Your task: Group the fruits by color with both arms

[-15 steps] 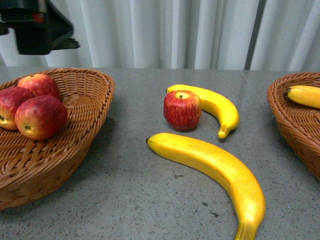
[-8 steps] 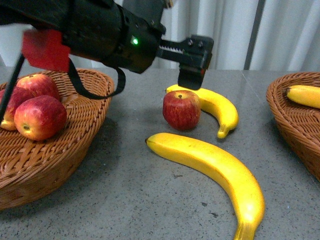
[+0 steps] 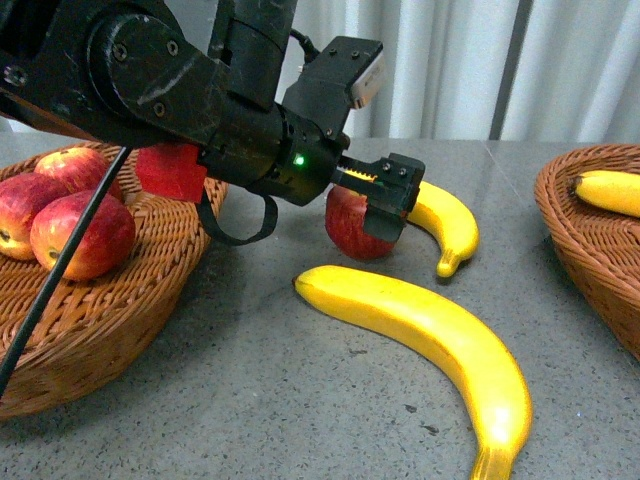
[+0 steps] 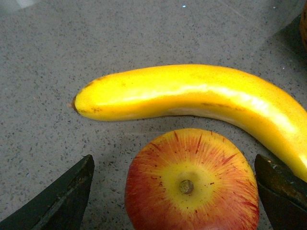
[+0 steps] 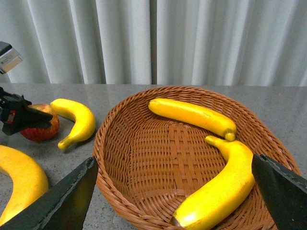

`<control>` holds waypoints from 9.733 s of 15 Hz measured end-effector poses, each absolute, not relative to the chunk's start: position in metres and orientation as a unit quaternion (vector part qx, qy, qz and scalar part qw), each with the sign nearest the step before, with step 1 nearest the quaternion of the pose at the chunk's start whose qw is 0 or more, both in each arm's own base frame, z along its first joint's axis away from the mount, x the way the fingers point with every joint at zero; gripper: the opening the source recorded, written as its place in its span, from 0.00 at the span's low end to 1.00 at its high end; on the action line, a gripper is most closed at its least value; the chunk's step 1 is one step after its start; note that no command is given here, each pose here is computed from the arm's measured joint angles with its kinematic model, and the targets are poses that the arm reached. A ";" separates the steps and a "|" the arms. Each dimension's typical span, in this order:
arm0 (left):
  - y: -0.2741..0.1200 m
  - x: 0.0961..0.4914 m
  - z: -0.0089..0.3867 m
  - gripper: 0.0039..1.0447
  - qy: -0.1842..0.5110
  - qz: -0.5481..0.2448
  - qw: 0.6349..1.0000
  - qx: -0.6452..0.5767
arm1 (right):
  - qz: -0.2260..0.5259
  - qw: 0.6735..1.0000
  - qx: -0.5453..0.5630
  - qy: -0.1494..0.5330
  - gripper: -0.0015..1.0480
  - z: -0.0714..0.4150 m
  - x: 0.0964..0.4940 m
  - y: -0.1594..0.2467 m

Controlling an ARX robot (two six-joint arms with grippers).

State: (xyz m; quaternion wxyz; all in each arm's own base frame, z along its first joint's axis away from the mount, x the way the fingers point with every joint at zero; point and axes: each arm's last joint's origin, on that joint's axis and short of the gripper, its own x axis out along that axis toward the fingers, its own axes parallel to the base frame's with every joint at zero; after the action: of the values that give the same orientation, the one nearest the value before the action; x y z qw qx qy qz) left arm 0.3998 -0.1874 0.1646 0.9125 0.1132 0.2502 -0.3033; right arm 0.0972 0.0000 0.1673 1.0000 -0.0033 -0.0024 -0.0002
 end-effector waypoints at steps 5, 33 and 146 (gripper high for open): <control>-0.186 0.402 0.147 0.86 0.279 -0.311 0.902 0.109 | 0.000 1.000 -0.003 -0.002 0.94 0.167 0.097 0.000; -0.069 0.306 0.279 0.94 0.099 -0.013 0.995 0.013 | 0.000 1.000 -0.003 -0.002 0.94 0.167 0.097 0.000; 0.000 0.097 0.167 0.94 0.000 0.000 1.000 0.000 | 0.291 0.903 -0.155 0.275 0.94 0.186 0.444 0.179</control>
State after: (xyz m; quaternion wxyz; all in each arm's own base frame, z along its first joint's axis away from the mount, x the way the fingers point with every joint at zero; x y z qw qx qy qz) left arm 0.0975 -0.0001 0.1673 1.0000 0.0005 -0.0001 -0.0004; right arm 0.4443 0.1787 0.1865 0.9031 -0.1552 0.2755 0.2906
